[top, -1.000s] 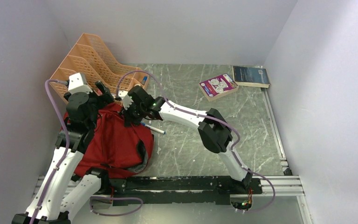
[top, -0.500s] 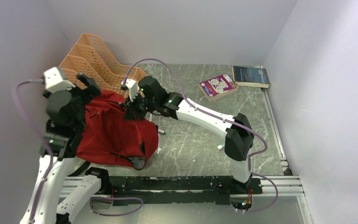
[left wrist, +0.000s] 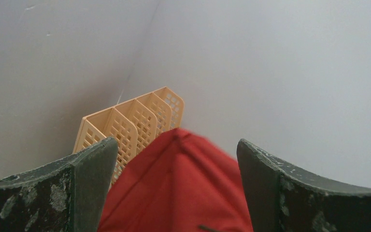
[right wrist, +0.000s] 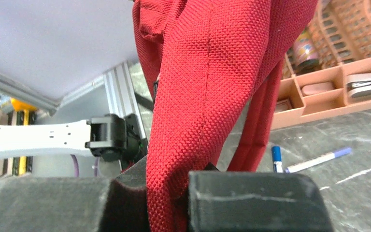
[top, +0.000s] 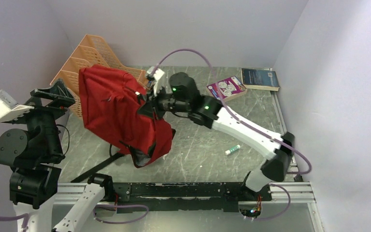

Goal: Pack the student bag
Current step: Pick up the student bag at the center of the board, then place the student bag at the center of the board.

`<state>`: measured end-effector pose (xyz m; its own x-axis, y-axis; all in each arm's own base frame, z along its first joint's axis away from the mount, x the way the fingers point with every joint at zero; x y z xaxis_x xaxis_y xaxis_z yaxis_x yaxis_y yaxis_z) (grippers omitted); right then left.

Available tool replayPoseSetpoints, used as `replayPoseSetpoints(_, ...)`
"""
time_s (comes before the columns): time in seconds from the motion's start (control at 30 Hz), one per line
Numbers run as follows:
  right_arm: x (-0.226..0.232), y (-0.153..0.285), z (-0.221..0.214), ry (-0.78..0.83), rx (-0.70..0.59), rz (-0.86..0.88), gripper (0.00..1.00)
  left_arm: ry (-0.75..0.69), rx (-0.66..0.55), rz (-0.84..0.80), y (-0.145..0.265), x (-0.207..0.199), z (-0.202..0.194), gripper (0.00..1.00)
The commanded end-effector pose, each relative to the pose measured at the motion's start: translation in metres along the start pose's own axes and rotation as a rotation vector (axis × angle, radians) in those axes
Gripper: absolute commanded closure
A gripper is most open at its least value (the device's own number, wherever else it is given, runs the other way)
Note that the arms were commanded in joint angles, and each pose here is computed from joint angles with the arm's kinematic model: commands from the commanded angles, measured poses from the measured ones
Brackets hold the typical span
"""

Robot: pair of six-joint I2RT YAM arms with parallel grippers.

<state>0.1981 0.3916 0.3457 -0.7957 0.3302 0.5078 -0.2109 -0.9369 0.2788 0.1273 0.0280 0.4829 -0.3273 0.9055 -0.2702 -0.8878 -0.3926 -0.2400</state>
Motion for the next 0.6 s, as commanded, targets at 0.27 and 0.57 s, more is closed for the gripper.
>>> replayPoseSetpoints(0.27, 0.03, 0.127, 0.108, 0.014, -0.64, -0.245, 1.0, -0.028, 0.052, -0.011, -0.004, -0.003, -0.014, 0.02)
replayPoseSetpoints(0.57, -0.064, 0.144, 0.145, -0.105, -0.726, -0.459, 1.0, -0.132, 0.224, -0.103, -0.024, -0.024, -0.07, 0.02)
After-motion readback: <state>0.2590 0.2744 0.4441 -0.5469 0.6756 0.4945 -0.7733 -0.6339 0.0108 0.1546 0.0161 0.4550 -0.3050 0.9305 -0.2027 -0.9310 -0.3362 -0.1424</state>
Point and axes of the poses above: each gripper's point midway between its finger pads, its own y axis back along the fingers, its own x axis along the line the jaws close on, z = x × y, the point moved 6 cm from there along y, back along the fingers, and after that the axes turned 14 degrees about -y, right-handed, at the moved point
